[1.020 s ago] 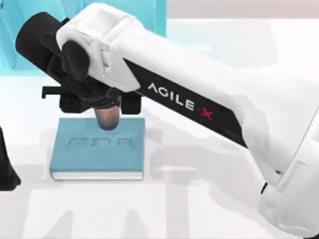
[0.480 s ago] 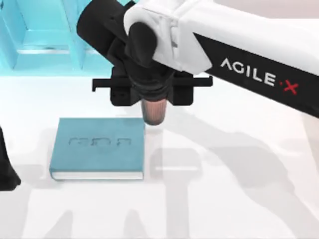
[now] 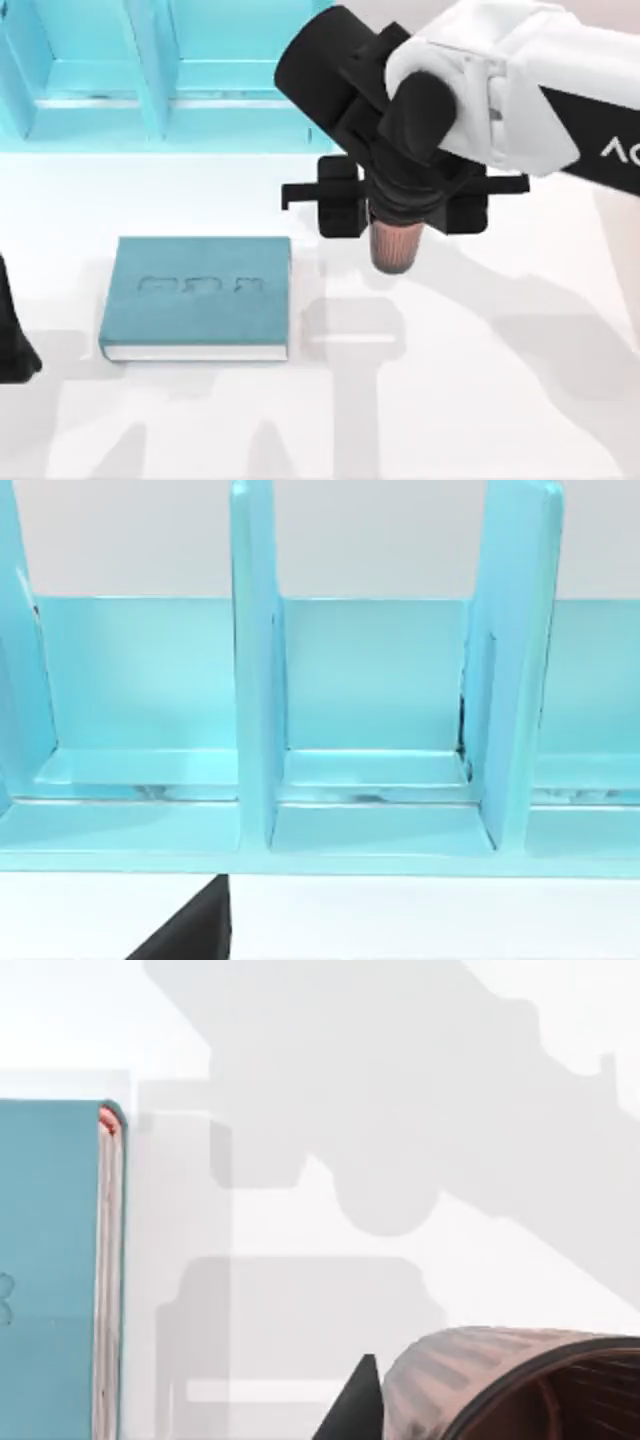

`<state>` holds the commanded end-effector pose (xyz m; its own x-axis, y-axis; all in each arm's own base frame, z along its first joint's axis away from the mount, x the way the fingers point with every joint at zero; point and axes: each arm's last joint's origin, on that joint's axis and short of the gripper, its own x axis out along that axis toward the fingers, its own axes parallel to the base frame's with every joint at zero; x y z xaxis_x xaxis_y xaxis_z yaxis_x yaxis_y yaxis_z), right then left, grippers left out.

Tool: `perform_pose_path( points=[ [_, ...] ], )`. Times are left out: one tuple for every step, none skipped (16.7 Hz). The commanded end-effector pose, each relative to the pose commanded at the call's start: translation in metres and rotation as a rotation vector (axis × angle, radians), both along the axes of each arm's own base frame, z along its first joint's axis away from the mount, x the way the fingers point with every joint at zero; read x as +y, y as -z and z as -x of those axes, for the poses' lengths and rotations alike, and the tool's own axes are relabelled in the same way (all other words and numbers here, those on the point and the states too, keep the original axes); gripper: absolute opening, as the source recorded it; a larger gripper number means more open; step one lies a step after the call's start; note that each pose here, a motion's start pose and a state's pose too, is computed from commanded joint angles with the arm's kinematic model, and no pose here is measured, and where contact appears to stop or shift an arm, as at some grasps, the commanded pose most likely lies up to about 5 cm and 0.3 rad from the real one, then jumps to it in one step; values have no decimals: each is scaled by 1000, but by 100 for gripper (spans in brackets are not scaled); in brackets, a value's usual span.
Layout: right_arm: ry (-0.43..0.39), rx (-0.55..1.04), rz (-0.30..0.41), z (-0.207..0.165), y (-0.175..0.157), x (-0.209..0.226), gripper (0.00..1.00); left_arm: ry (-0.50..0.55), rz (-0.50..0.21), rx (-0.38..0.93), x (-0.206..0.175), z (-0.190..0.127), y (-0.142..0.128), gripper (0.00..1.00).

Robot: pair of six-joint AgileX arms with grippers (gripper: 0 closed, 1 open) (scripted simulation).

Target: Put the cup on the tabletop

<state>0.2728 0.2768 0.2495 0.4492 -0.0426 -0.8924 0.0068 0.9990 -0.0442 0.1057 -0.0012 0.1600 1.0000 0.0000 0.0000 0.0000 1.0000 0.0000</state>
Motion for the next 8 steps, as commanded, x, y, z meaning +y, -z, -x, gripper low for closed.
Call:
perform_pose_path(
  points=[
    [-4, 10, 12, 7, 3, -12, 0, 0, 0, 0, 0, 0, 0, 100],
    [-7, 12, 14, 14, 4, -24, 0, 0, 0, 0, 0, 0, 0, 100],
    [-9, 9, 11, 20, 5, -35, 0, 0, 0, 0, 0, 0, 0, 100],
    [-9, 3, 6, 24, 5, -45, 0, 0, 0, 0, 0, 0, 0, 100],
    [-8, -5, -1, 27, 6, -53, 0, 0, 0, 0, 0, 0, 0, 100],
    [-8, -12, -6, 29, 7, -60, 0, 0, 0, 0, 0, 0, 0, 100],
    [-7, -18, -9, 30, 8, -65, 0, 0, 0, 0, 0, 0, 0, 100],
    [-7, -22, -10, 31, 9, -68, 0, 0, 0, 0, 0, 0, 0, 100]
  ],
)
